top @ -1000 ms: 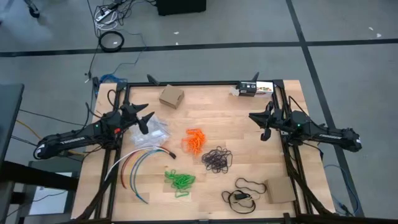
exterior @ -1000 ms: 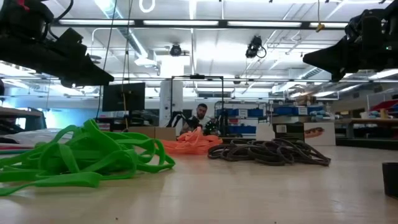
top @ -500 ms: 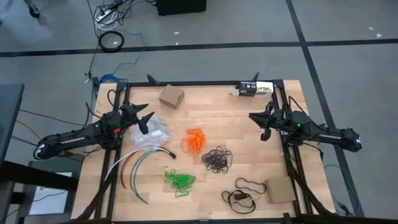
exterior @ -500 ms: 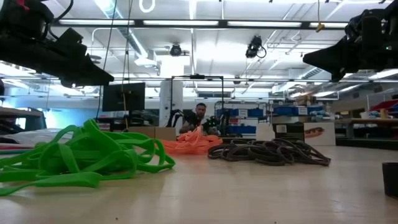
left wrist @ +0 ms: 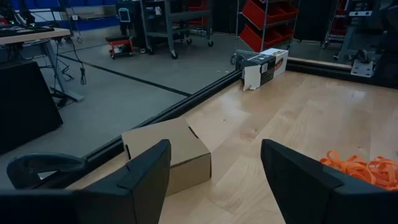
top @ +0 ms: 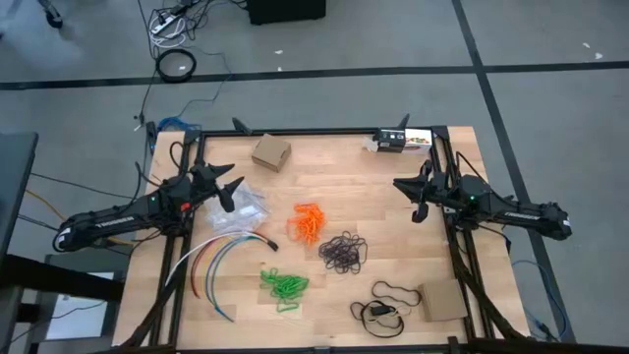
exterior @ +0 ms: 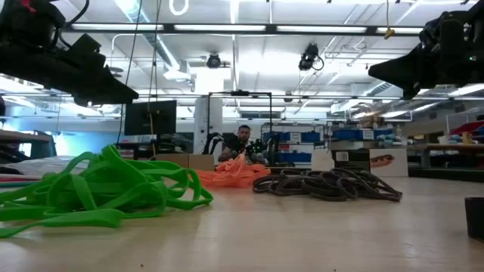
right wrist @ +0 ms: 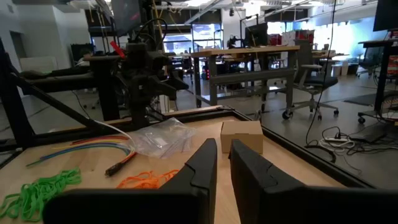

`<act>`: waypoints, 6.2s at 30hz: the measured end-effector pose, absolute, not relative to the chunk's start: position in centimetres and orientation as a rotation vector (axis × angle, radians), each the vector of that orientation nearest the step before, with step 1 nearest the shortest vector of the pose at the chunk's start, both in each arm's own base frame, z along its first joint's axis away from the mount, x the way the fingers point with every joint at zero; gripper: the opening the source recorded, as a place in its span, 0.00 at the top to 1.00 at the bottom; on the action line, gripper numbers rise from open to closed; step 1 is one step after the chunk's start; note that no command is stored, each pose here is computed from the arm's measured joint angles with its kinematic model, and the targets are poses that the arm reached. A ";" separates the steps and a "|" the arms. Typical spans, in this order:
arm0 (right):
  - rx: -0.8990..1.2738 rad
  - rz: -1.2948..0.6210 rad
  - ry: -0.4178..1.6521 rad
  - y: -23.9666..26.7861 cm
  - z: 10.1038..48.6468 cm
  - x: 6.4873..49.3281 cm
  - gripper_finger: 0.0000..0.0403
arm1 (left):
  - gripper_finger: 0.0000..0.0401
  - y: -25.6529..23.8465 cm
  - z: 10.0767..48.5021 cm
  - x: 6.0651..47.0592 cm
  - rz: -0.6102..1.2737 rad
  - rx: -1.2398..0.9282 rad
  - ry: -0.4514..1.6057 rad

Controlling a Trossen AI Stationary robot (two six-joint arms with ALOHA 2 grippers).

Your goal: Sort rubber bands

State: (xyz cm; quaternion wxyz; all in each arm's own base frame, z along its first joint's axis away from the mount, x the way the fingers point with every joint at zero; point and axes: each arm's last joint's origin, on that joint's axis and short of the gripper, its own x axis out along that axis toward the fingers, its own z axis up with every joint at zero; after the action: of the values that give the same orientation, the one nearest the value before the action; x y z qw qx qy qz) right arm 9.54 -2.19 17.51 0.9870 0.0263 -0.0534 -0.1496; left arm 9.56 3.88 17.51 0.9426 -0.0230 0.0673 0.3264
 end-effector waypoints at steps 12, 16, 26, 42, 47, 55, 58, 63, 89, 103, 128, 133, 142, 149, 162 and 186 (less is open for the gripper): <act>0.053 -0.301 -0.107 -2.2 17.5 9.5 0.91 | 0.36 3.9 17.5 9.6 0.665 -0.046 0.138; 0.053 -0.301 -0.107 -2.2 17.5 9.5 0.91 | 0.36 3.9 17.5 9.6 0.666 -0.047 0.137; 0.053 -0.301 -0.107 -2.2 17.5 9.5 0.91 | 0.36 3.9 17.5 9.6 0.665 -0.047 0.137; 0.053 -0.301 -0.107 -2.2 17.5 9.5 0.91 | 0.36 3.9 17.5 9.6 0.665 -0.047 0.137; 0.065 -0.300 -0.109 -2.2 17.5 9.5 0.91 | 0.36 3.9 17.6 9.6 0.665 -0.047 0.129; 0.232 -0.290 -0.135 -2.2 17.5 9.5 0.91 | 0.36 3.9 19.0 9.7 0.662 -0.061 -0.023; 0.258 -0.285 -0.165 -2.2 17.8 9.5 0.91 | 0.36 3.9 19.3 9.7 0.661 -0.063 -0.059; 0.258 -0.277 -0.229 -2.2 18.4 9.4 0.91 | 0.36 3.9 20.1 9.6 0.658 -0.064 -0.141; 0.241 -0.287 -0.278 -2.2 18.8 9.3 0.91 | 0.36 4.0 21.2 9.3 0.706 -0.054 -0.260; 0.256 -0.284 -0.279 -2.2 18.8 9.3 0.91 | 0.36 3.7 22.7 9.5 0.581 -0.091 -0.266; 0.258 -0.284 -0.274 -2.2 18.8 9.3 0.91 | 0.36 9.1 32.5 32.9 0.096 0.182 1.083; 0.268 -0.281 -0.272 -2.2 18.7 9.3 0.91 | 0.36 7.1 27.2 32.0 0.044 0.116 1.216; 0.271 -0.287 -0.234 -2.2 18.4 9.4 0.91 | 0.36 2.5 23.1 23.0 0.174 0.006 1.215; 0.272 -0.289 -0.224 -2.2 18.3 9.4 0.91 | 0.39 -0.4 27.1 15.7 0.322 -0.165 0.647; 0.282 -0.281 -0.207 -2.2 18.1 9.5 0.91 | 0.43 -1.4 20.6 15.7 0.488 -0.122 -0.240; 0.282 -0.284 -0.194 -2.2 18.0 9.5 0.91 | 0.43 7.1 37.1 29.3 0.180 0.293 0.582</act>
State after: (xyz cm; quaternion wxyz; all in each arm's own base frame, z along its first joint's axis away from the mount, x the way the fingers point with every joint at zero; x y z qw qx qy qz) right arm 9.48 -2.18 18.00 0.9753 0.1401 -0.0964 -0.1408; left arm 29.35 7.08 37.13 0.9435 0.1435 0.2853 0.0882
